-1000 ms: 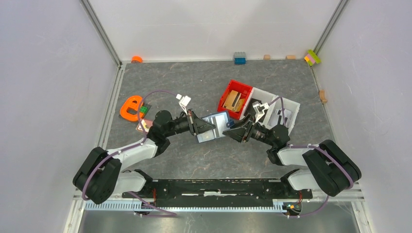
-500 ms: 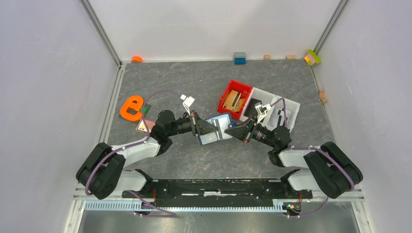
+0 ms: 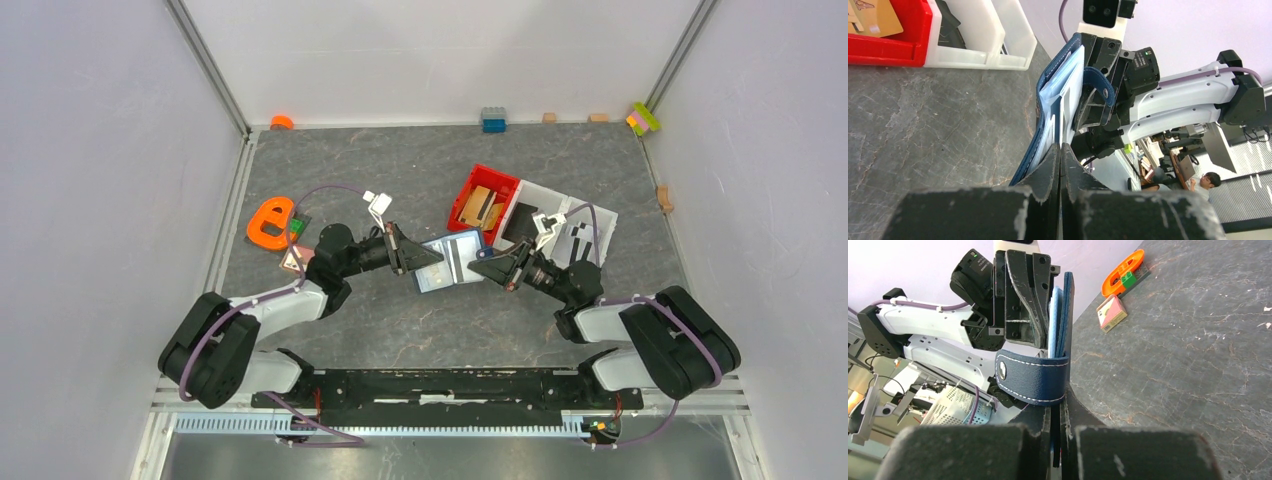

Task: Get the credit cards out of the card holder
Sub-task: Remove the credit card from the card holder.

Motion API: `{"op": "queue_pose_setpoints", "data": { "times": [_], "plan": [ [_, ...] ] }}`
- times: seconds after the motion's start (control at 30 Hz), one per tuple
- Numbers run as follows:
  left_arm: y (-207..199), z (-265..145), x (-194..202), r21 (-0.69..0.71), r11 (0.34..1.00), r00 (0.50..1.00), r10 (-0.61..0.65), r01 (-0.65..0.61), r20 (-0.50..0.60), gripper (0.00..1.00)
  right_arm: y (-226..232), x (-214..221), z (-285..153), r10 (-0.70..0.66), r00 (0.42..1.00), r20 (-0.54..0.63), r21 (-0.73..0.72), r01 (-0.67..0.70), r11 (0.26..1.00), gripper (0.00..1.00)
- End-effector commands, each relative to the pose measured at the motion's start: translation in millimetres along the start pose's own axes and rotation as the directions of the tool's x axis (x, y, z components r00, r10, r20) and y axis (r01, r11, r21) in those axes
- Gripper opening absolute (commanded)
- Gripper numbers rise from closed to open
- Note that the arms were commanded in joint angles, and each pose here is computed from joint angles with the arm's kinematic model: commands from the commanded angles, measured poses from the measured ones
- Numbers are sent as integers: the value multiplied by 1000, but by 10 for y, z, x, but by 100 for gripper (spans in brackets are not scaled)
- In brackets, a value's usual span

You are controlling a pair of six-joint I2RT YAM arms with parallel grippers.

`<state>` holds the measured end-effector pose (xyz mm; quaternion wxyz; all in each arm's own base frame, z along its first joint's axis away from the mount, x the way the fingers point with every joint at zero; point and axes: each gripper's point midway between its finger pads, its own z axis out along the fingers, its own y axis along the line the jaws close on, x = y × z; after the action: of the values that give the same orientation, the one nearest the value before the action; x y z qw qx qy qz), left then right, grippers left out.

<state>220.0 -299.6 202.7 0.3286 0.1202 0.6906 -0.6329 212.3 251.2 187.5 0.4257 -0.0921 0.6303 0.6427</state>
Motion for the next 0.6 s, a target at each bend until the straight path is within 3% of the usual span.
{"op": "queue_pose_setpoints", "data": {
  "times": [0.0,0.1,0.2,0.33,0.57],
  "plan": [
    [-90,-15,-88,28,999,999,22,-23,33,2,229,-173,-8,-82,994,73,-91,89,992,0],
    [-71,-5,-74,25,1000,1000,17,-18,23,4,248,-172,-4,-80,994,70,-101,86,991,0],
    [-61,19,-52,25,1000,1000,11,-11,8,19,285,-180,-1,-79,994,71,-118,87,989,1],
    [-43,46,-16,20,1000,1000,5,-5,-8,29,330,-174,11,-75,995,64,-142,83,986,3],
    [-113,63,-6,60,998,1000,2,-1,-18,33,393,-132,54,-62,997,42,-180,68,981,3]
  ]
}}
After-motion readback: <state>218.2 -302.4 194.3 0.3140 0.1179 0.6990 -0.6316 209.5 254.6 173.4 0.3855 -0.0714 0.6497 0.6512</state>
